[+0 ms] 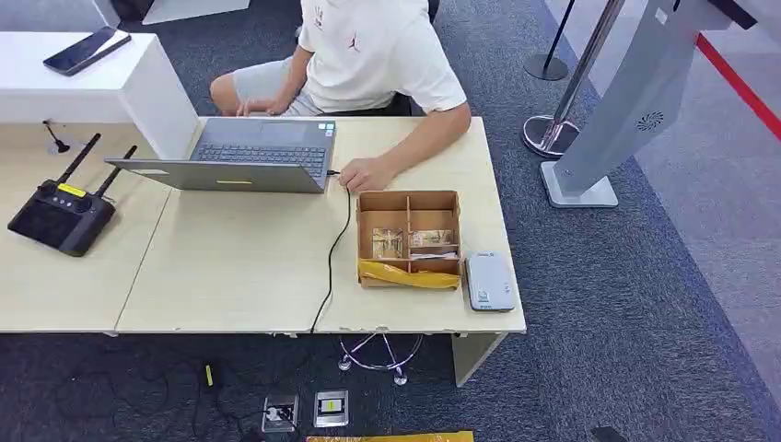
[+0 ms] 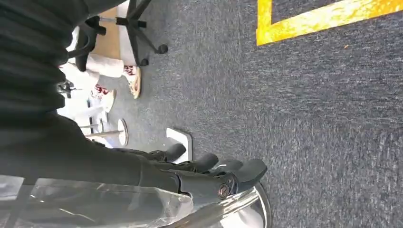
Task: Pass the card to the sensor for recognition and then transmit it.
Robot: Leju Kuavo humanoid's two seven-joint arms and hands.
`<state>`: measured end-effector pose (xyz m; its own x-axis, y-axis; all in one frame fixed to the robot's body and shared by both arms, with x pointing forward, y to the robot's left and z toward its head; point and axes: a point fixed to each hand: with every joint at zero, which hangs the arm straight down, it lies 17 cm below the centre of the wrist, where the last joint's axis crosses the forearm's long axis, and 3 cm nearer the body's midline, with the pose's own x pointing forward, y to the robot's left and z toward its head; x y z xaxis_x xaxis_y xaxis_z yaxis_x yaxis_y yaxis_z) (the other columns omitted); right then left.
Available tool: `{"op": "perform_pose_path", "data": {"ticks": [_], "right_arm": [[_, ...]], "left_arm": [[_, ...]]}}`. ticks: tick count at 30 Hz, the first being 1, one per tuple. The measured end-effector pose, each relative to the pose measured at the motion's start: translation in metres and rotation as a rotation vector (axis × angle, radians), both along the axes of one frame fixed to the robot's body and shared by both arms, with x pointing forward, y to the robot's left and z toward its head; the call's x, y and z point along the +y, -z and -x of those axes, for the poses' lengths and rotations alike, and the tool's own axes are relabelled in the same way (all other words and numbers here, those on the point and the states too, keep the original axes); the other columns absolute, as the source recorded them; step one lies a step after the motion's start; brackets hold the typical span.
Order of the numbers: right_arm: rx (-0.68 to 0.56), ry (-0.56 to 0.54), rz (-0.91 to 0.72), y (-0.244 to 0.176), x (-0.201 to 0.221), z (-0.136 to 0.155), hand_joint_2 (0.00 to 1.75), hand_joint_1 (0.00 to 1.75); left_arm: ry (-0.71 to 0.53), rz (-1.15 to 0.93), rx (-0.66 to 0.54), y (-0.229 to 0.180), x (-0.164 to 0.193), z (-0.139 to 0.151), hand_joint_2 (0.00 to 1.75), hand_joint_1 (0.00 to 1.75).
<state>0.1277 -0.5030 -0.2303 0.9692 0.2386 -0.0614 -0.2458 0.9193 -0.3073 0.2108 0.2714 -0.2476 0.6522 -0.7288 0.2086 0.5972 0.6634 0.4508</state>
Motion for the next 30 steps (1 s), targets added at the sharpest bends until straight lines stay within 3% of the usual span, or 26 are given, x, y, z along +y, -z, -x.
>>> {"op": "perform_pose_path", "data": {"ticks": [30], "right_arm": [[-0.074, -0.134, -0.036, 0.003, 0.034, -0.037, 1.75, 0.00]], "left_arm": [[-0.029, 0.039, -0.040, -0.043, -0.052, -0.091, 0.00, 0.00]]}}
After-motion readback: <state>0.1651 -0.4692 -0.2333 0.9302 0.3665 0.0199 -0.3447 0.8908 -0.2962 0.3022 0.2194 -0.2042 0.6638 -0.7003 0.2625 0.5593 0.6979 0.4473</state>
